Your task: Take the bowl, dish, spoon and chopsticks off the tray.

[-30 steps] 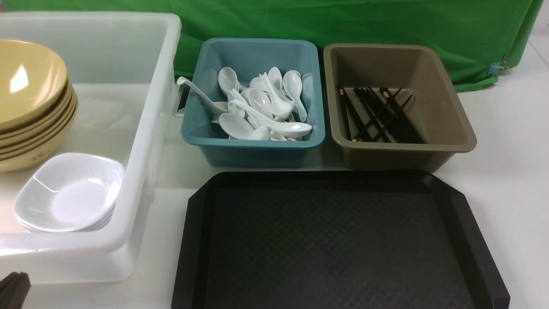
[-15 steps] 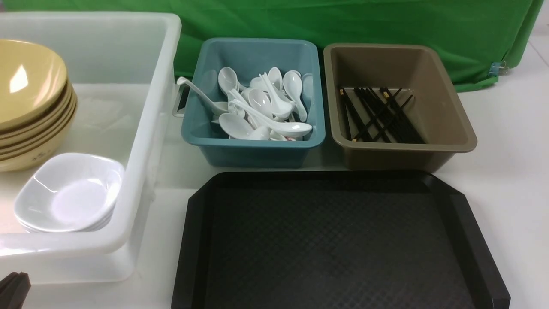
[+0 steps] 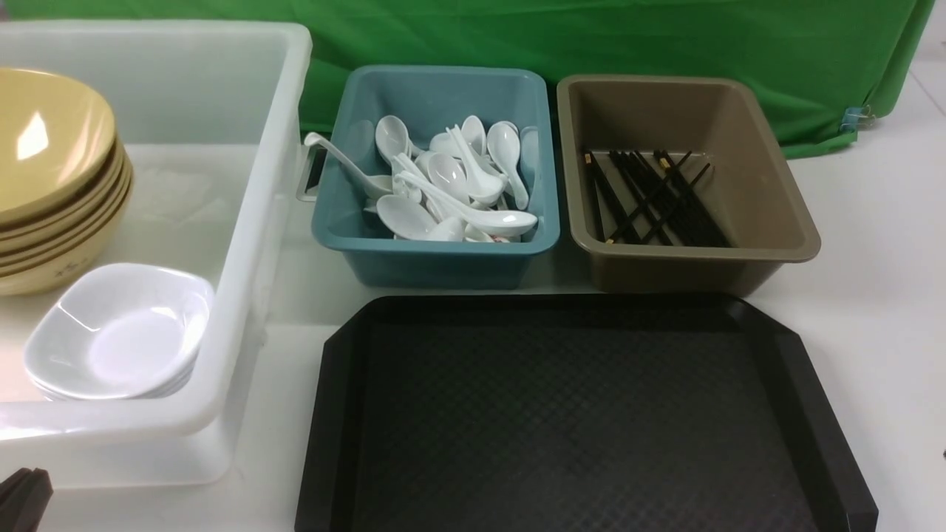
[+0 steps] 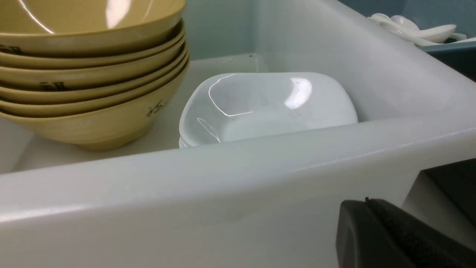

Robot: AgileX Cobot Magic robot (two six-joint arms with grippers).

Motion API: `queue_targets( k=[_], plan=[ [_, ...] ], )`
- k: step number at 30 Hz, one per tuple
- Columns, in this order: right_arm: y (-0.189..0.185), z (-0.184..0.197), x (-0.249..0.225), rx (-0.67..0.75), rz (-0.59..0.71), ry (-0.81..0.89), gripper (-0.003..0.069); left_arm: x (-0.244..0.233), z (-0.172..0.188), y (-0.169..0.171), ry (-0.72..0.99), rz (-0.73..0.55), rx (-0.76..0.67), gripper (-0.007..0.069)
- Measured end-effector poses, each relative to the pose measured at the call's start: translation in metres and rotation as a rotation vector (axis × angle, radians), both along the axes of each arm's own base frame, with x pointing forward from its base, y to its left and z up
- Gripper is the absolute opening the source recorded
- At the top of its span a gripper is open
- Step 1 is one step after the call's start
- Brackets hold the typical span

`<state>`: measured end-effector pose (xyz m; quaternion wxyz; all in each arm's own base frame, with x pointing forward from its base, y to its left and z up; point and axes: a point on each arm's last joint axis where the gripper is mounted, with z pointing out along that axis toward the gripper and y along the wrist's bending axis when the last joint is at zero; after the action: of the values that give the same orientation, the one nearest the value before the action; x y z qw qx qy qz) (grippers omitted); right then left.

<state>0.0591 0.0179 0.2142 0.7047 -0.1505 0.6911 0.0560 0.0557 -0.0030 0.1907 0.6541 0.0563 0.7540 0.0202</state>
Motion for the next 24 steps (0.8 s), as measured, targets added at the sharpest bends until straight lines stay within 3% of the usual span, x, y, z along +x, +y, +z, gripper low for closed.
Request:
queue_targets(
  k=[3,7,24],
  plan=[
    [-0.01,-0.021,-0.002,-0.032,-0.152,0.115,0.0239,0.0,0.0,0.0,0.0,0.0,0.0,0.0003],
    [-0.015,-0.025,-0.003,-0.045,-0.246,0.155,0.0239,0.0,0.0,0.0,0.003,0.0,0.001,0.0003],
    [-0.016,-0.026,-0.003,-0.045,-0.264,0.163,0.0241,0.0,-0.001,0.0,0.004,0.0,0.004,0.0004]
  ],
)
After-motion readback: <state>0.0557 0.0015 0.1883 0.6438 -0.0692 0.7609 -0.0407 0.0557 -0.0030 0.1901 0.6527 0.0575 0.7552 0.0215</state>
